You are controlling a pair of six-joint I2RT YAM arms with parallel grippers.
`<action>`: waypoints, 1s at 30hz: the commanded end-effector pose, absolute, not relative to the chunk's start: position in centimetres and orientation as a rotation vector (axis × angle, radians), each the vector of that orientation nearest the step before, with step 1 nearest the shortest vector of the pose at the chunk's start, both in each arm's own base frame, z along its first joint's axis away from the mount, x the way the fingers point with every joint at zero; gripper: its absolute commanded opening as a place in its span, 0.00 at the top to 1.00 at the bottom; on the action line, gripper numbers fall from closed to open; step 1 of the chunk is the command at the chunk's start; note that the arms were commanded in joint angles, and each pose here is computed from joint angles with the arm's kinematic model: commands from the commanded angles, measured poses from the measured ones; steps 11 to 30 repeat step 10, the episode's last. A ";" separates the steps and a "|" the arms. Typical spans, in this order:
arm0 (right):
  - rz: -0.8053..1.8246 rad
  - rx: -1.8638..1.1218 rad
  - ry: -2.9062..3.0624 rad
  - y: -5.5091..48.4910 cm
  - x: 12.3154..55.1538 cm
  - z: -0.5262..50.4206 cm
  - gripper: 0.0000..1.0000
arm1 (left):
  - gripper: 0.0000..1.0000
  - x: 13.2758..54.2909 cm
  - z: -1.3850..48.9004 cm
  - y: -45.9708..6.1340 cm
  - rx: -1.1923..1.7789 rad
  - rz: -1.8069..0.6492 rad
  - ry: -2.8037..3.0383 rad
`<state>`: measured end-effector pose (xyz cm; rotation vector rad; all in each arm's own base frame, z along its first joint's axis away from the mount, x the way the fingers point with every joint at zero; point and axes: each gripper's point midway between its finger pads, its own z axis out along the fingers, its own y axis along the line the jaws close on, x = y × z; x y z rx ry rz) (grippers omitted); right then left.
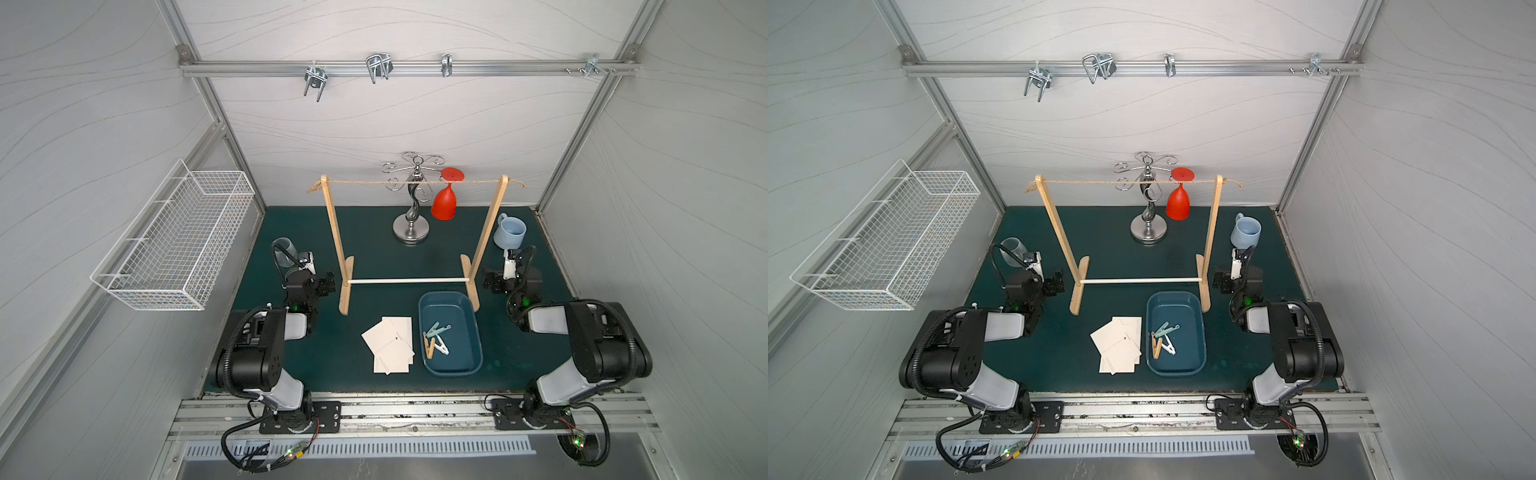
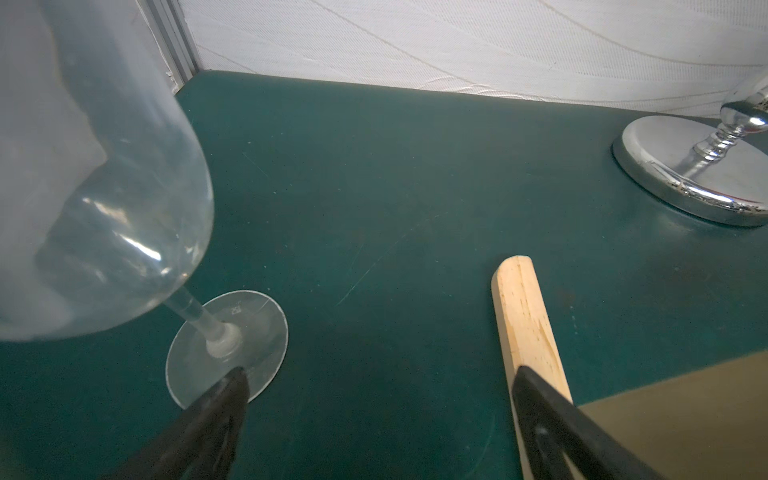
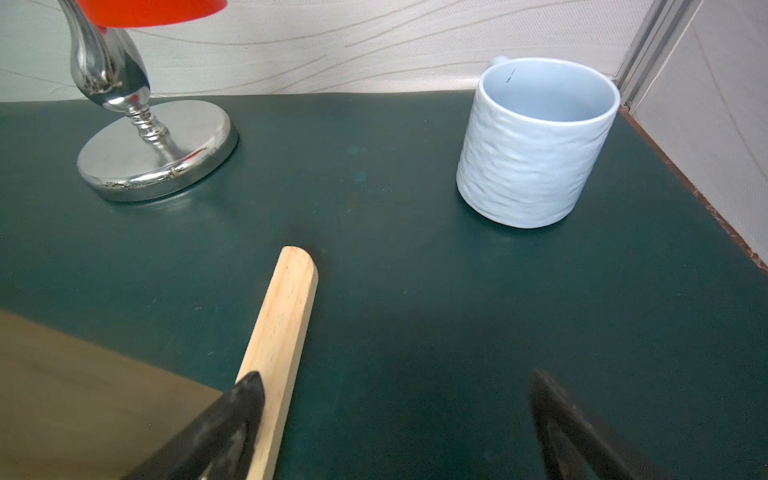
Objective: Remove the postcards from the strings
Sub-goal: Reset both arms
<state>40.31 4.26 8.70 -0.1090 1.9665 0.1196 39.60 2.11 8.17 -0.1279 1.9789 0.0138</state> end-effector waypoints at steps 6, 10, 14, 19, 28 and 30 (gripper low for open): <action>0.120 -0.122 1.979 4.3 40.3 8.3 0.01 | 0.01 40.4 9.2 2.1 -0.123 0.005 1.941; 0.118 -0.124 1.981 4.3 40.3 8.3 0.01 | 0.01 40.4 9.2 2.1 -0.123 0.005 1.941; 0.118 -0.124 1.981 4.3 40.3 8.3 0.01 | 0.01 40.4 9.2 2.1 -0.123 0.005 1.941; 0.118 -0.124 1.981 4.3 40.3 8.3 0.01 | 0.01 40.4 9.2 2.1 -0.123 0.005 1.941; 0.118 -0.124 1.981 4.3 40.3 8.3 0.01 | 0.01 40.4 9.2 2.1 -0.123 0.005 1.941; 0.118 -0.124 1.981 4.3 40.3 8.3 0.01 | 0.01 40.4 9.2 2.1 -0.123 0.005 1.941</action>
